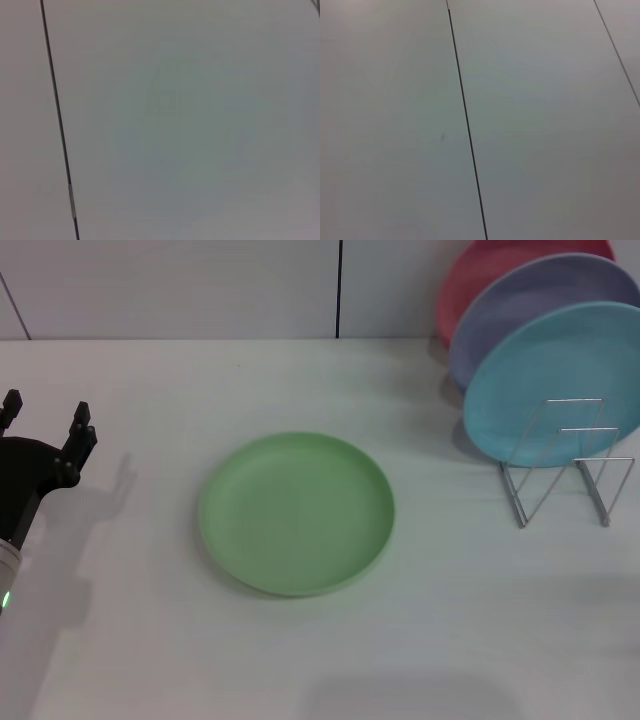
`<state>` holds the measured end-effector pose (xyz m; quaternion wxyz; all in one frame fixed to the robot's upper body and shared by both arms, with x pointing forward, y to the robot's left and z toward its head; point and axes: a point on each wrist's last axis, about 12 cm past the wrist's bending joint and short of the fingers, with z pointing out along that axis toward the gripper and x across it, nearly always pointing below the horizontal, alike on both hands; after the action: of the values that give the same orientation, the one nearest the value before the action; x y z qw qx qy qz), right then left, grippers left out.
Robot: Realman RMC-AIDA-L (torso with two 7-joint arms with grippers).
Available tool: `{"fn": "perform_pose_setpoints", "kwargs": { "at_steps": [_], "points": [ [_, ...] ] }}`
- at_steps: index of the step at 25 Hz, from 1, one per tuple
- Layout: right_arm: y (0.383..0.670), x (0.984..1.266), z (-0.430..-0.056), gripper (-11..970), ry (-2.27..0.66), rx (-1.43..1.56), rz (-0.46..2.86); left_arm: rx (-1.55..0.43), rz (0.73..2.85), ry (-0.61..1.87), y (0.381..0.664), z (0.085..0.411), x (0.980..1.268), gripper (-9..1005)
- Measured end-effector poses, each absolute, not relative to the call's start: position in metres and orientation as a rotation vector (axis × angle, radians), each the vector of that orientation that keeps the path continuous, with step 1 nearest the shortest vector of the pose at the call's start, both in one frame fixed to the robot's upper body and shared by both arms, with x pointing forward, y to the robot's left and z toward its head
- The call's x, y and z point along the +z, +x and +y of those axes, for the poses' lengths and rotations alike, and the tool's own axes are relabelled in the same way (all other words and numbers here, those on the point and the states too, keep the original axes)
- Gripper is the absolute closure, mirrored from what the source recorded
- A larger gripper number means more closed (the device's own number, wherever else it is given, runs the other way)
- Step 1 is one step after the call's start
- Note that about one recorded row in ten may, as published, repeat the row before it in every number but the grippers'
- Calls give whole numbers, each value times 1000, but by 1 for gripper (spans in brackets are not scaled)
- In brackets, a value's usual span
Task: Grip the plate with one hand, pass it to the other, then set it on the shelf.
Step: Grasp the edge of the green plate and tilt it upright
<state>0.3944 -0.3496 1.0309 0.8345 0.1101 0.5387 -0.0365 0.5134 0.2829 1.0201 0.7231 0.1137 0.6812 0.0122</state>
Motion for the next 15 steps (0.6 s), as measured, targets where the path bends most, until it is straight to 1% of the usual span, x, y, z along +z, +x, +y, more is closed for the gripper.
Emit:
{"fn": "perform_pose_setpoints", "kwargs": {
  "at_steps": [9,15],
  "points": [
    [394,1031,-350,154,234,-77,1140,5,1492,262,514,279,1022,240],
    [395,1031,-349,154,233,-75,1138,-98,1521,296,526,258,1030,239]
  ]
}}
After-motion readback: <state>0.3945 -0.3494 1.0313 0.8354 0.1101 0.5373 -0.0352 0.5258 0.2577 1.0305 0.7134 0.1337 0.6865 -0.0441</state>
